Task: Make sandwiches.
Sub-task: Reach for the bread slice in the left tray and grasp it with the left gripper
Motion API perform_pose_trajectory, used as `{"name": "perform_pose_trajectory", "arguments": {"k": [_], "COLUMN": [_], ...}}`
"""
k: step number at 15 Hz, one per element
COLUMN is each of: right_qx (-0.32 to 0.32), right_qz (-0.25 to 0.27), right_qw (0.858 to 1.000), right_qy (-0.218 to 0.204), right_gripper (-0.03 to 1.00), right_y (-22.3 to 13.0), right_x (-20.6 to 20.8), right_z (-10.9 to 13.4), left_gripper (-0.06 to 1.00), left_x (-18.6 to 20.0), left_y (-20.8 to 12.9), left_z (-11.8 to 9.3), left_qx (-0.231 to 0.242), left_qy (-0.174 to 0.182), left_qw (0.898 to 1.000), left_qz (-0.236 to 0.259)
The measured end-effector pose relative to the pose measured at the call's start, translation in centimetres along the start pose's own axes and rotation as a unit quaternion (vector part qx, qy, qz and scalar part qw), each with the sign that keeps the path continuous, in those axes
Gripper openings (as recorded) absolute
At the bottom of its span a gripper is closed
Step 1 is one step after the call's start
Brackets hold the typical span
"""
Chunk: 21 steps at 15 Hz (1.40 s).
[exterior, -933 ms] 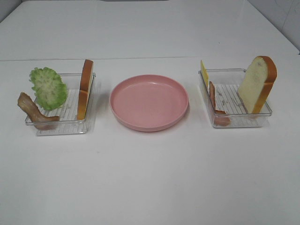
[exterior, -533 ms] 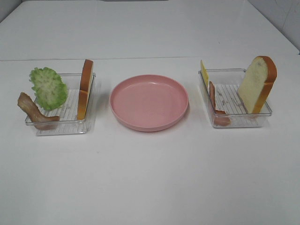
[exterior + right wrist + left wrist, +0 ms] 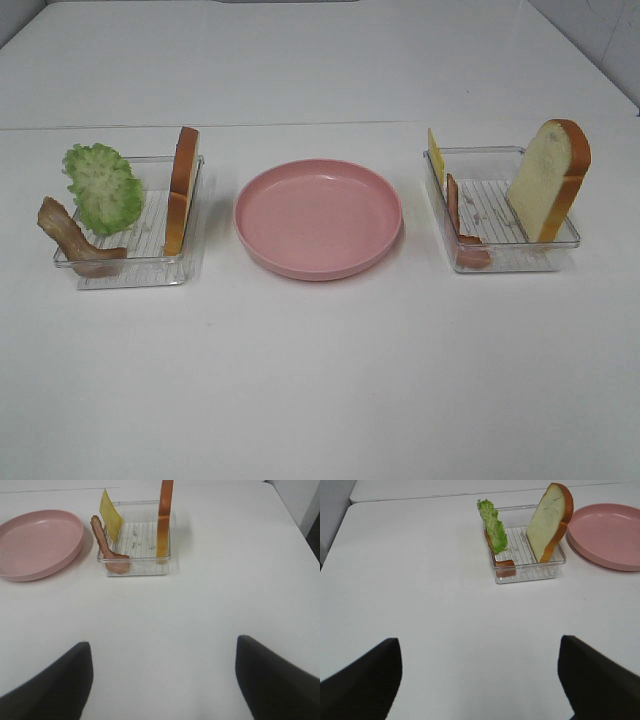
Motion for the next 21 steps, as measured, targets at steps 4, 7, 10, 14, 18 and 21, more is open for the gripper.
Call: {"name": "perform_pose_trajectory", "arguments": {"k": [4, 7, 10, 14, 18, 21], "right_qx": [0.0, 0.0, 0.0, 0.0, 0.0, 0.0], "right_qz": [0.0, 0.0, 0.0, 0.0, 0.0, 0.0], "right_qw": [1.0, 1.0, 1.0, 1.0, 1.0, 1.0], "right_qy": [0.0, 0.0, 0.0, 0.0, 0.0, 0.0], "right_gripper": [0.74, 0.74, 0.74, 0.74, 0.74, 0.74], "right_y": [0.0, 0.0, 0.0, 0.0, 0.0, 0.0], "right_x": [0.0, 0.0, 0.0, 0.0, 0.0, 0.0], "right_z": [0.0, 0.0, 0.0, 0.0, 0.0, 0.0], "left_gripper": [0.8, 0.8, 0.8, 0.8, 0.8, 0.8], "left_x": [0.0, 0.0, 0.1, 0.4, -2.5, -5.2], "left_y": [0.0, 0.0, 0.1, 2.8, 7.1, 10.1], "left_z": [0.0, 0.0, 0.0, 0.6, 1.6, 2.3], "left_qx": [0.0, 0.0, 0.0, 0.002, 0.008, 0.017], "left_qy": [0.0, 0.0, 0.0, 0.01, 0.001, -0.016], "left_qw": [1.0, 1.0, 1.0, 0.998, 1.0, 0.999], "left_qz": [0.0, 0.0, -0.003, -0.055, -0.003, 0.048]}}
Point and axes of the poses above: a point on each arm's last joint axis where the gripper is mounted, x pointing back along that axis away from the gripper, z along the wrist's bending axis when the last joint is at zero, y = z × x, the point moved 1 cm from there along -x, pointing out along that axis toward the gripper, and after that the axes turned 11 degrees about -x, right-handed, at the moved point
